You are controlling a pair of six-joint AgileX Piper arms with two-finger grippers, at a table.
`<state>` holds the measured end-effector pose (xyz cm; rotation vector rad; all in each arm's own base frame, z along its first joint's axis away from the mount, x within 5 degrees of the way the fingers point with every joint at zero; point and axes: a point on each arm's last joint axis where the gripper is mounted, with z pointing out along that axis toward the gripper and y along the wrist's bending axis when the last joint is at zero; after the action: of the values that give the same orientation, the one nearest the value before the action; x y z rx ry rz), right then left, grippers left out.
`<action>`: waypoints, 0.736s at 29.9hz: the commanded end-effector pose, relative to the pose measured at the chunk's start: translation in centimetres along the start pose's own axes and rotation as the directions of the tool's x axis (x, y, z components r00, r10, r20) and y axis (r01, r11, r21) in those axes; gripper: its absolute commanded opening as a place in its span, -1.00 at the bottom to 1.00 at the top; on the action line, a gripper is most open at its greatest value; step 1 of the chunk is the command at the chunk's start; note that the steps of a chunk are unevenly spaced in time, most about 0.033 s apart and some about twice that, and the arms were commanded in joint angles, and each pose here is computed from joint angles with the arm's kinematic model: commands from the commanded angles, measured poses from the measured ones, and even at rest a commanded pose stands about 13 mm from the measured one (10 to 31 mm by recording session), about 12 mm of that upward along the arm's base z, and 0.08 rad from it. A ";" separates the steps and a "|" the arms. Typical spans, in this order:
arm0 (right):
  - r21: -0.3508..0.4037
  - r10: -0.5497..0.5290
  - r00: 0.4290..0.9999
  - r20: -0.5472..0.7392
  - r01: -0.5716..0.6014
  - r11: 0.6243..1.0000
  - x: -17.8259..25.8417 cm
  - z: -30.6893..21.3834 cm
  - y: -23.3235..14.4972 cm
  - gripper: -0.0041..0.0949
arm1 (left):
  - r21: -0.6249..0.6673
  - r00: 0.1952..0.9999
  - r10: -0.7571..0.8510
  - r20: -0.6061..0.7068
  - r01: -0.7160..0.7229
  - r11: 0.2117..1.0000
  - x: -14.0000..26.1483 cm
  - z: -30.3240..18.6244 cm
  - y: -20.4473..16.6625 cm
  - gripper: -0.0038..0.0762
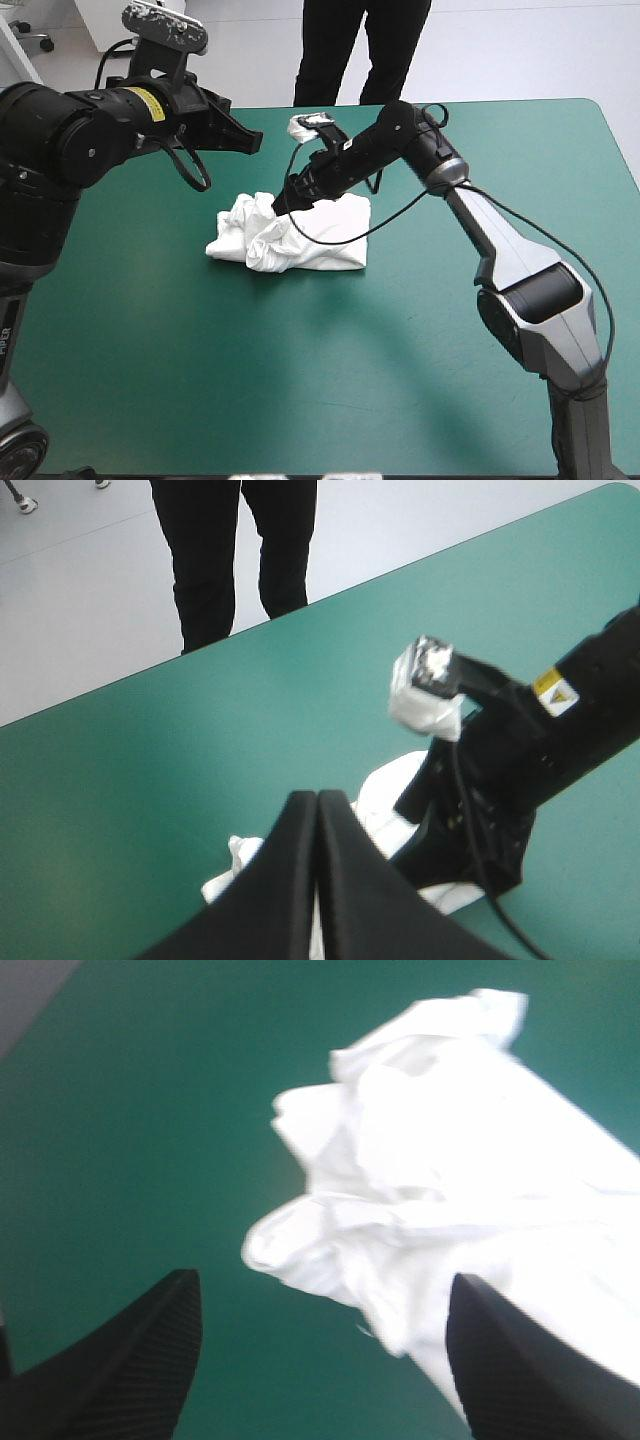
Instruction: Fold the cloth
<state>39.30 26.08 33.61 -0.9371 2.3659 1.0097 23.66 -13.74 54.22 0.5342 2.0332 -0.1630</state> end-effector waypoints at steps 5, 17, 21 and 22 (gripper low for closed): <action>0.237 0.085 0.986 0.142 -0.117 0.964 2.2 -13.2 -0.7 0.39 | -0.008 0.998 -0.013 0.062 0.013 1.000 0.0 -4.2 0.7 -0.93; 0.115 0.284 0.939 0.192 -0.309 0.944 7.9 -10.0 -6.9 0.39 | -0.050 0.998 -0.001 0.065 0.004 0.999 0.0 -4.3 1.1 -0.93; 0.031 0.339 0.920 0.196 -0.352 0.936 7.9 -7.6 -8.8 0.39 | -0.056 0.998 0.001 0.065 0.003 0.998 0.0 -4.3 1.1 -0.93; 0.018 0.349 0.918 0.191 -0.359 0.933 8.0 -7.1 -9.3 0.39 | -0.056 0.998 0.001 0.065 0.003 0.998 0.0 -4.3 1.1 -0.93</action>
<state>39.40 12.12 27.69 -0.3959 2.5457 1.0154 22.43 -12.48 55.31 0.5092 1.9907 -0.1218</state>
